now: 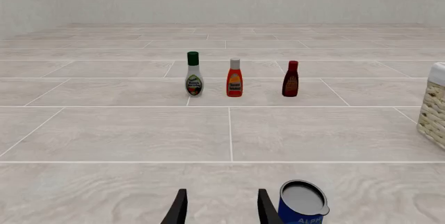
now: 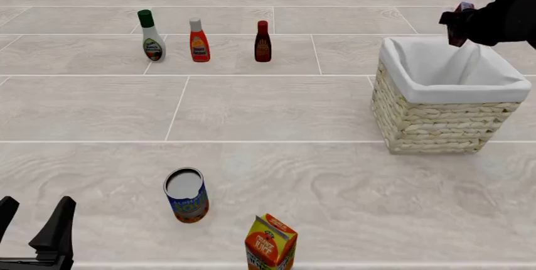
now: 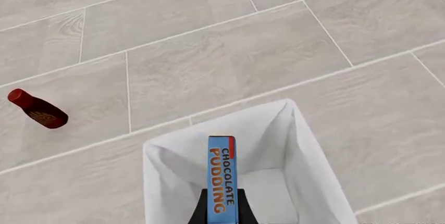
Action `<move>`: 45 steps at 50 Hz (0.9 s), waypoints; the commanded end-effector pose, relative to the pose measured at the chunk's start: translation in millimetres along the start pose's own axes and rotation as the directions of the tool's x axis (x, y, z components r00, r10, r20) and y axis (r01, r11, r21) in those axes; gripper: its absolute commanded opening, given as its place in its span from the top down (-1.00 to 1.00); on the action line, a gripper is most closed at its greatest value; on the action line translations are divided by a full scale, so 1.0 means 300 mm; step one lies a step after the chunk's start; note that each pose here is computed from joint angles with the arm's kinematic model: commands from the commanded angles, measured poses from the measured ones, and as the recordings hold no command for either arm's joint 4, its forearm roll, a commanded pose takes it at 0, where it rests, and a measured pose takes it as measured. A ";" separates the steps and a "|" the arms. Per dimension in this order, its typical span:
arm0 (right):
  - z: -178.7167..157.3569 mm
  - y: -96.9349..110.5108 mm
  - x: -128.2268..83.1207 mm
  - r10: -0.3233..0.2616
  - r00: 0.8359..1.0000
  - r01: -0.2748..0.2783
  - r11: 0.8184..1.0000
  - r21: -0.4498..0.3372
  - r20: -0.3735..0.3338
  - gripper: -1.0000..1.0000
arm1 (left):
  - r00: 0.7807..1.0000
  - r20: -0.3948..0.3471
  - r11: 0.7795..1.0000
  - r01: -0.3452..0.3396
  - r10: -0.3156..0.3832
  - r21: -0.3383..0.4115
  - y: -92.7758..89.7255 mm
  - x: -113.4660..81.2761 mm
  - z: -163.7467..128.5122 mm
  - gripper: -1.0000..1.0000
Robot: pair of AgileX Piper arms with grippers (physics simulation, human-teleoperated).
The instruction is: Pick the chocolate pudding and place it in the basket.
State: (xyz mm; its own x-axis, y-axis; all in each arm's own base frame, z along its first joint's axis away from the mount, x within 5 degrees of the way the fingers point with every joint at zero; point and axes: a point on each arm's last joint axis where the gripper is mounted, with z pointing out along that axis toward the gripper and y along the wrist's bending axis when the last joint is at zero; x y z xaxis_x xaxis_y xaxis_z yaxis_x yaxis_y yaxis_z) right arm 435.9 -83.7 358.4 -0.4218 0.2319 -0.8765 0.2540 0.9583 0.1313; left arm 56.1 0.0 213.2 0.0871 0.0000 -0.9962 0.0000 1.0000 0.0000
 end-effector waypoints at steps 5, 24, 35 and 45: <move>0.044 -0.020 0.027 0.025 0.999 -0.025 1.000 0.014 -0.024 1.00 | 1.000 0.000 1.000 0.000 0.000 0.000 0.000 0.000 0.000 -1.00; 0.072 -0.051 0.063 0.022 0.999 -0.021 0.999 0.032 -0.050 1.00 | 1.000 0.000 1.000 0.000 0.000 0.000 0.000 0.000 0.000 -1.00; 0.083 -0.060 0.077 0.022 0.998 -0.020 0.999 0.038 -0.064 1.00 | 1.000 0.000 1.000 0.000 0.000 0.000 0.000 0.000 0.000 -1.00; 0.097 -0.072 0.098 0.006 0.997 -0.003 0.999 0.044 -0.081 1.00 | 1.000 0.000 1.000 0.000 0.000 0.000 0.000 0.000 0.000 -1.00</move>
State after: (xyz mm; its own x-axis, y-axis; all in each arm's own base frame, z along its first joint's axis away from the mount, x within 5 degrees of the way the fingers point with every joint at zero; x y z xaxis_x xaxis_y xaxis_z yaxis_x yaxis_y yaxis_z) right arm 443.4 -100.2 321.7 -0.4801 0.2499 -0.8409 0.2896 0.9500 0.1170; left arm 56.1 0.0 213.2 0.0871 0.0000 -0.9962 0.0000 1.0000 0.0000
